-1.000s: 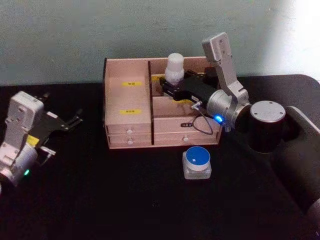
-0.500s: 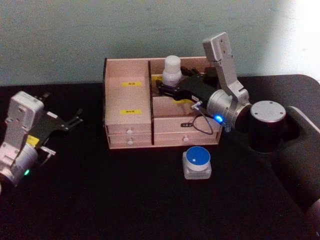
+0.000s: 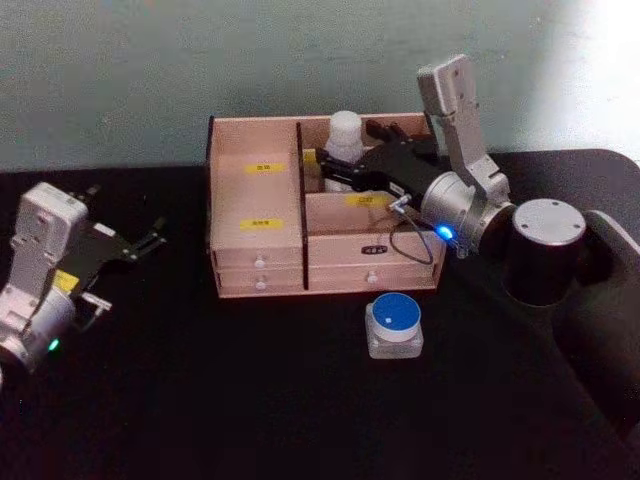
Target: Pick up the facial cleanser and watermelon frost from the table and place them into the tiered storage box.
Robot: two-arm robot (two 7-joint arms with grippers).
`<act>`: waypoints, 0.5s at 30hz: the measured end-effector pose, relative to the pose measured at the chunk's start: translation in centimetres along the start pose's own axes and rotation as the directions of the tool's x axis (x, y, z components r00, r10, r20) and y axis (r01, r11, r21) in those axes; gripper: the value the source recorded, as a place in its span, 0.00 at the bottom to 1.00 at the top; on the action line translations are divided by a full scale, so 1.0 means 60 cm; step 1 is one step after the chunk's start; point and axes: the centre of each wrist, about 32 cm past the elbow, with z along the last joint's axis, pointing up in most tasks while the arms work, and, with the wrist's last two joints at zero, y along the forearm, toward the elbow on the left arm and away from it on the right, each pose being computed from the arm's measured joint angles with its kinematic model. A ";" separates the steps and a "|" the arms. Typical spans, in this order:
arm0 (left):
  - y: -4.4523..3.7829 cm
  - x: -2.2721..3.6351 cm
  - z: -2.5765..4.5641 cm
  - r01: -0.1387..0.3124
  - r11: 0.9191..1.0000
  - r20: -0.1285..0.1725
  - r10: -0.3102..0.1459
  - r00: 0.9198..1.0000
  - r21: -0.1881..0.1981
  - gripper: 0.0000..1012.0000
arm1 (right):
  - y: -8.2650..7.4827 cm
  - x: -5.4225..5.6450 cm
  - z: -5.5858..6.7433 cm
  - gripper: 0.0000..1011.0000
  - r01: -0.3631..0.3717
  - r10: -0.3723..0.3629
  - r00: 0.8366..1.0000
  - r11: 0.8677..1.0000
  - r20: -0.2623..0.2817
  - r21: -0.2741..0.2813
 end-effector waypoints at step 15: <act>0.000 0.0000 0.000 0.000 1.000 0.000 0.000 1.000 0.000 0.99 | -0.091 0.002 -0.010 0.99 -0.016 0.017 1.000 0.999 0.008 -0.052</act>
